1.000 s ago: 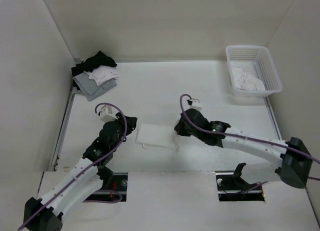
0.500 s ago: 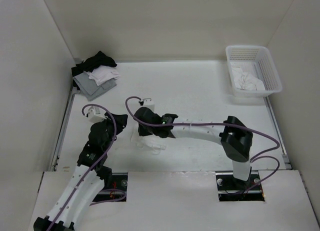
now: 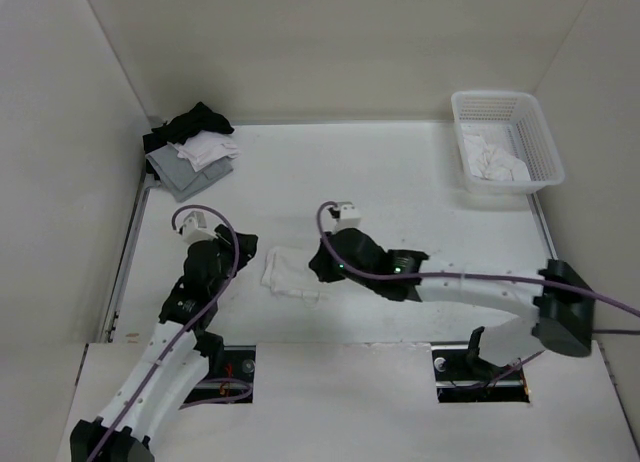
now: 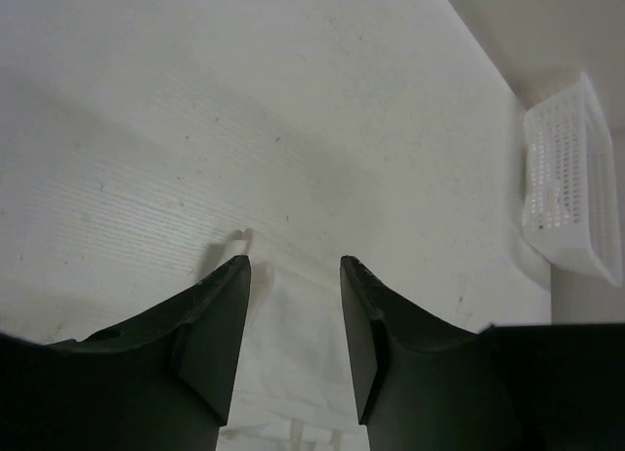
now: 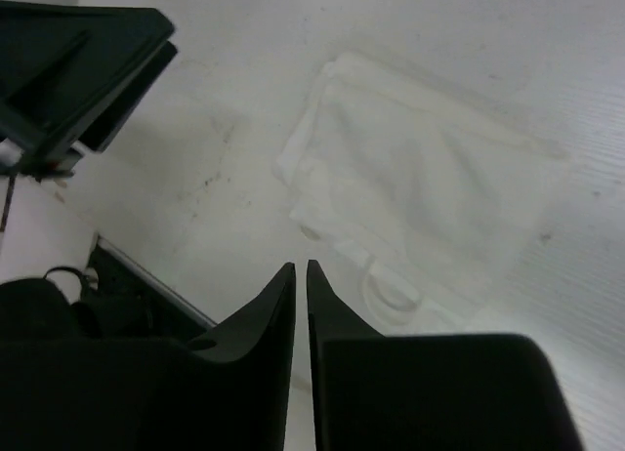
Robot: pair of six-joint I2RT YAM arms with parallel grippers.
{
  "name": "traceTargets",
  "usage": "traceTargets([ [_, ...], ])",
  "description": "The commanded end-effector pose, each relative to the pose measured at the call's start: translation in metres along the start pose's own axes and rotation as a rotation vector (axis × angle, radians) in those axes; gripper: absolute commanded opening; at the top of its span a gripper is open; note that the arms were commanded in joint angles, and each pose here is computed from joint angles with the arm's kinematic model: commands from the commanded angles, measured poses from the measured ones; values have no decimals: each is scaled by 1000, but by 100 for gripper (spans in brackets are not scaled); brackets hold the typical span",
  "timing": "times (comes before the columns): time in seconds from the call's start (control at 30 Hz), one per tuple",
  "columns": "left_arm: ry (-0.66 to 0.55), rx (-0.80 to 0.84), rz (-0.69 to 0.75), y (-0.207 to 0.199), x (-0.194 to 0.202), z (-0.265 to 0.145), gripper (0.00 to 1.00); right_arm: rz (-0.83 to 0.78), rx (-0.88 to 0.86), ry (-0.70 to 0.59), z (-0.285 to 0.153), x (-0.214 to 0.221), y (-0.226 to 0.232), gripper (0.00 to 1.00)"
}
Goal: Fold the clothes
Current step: Fold the tank top
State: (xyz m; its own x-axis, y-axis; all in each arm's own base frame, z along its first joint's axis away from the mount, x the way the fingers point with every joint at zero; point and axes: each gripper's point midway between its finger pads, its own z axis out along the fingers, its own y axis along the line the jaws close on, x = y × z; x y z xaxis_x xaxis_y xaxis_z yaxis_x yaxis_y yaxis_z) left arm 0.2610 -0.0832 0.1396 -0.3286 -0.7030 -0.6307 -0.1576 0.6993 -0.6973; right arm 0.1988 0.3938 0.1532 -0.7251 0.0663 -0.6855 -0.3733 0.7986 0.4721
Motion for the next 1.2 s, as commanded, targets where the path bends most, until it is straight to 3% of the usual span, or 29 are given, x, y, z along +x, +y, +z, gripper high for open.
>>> traceTargets([
  [0.0, -57, 22, 28, -14, -14, 3, 41, 33, -22, -142, -31, -22, -20, 0],
  [0.1, -126, -16, 29, -13, -28, 6, 45, 53, 64, -171, -49, -10, -73, 0],
  [0.2, -133, -96, 37, 2, -25, 15, 47, 111, 126, -232, -65, -8, -118, 11],
  [0.4, -106, -195, 48, 31, -14, 22, 51, 201, 197, -389, -87, -27, -184, 58],
  [0.5, -126, -256, 17, 49, -19, 25, 56, 231, 206, -459, -91, -40, -205, 71],
  [0.77, -89, -284, 14, 54, -17, 34, 68, 256, 194, -508, -76, -38, -226, 78],
  [1.17, -37, -300, 37, 63, -2, 36, 68, 262, 181, -518, -71, -37, -231, 79],
])
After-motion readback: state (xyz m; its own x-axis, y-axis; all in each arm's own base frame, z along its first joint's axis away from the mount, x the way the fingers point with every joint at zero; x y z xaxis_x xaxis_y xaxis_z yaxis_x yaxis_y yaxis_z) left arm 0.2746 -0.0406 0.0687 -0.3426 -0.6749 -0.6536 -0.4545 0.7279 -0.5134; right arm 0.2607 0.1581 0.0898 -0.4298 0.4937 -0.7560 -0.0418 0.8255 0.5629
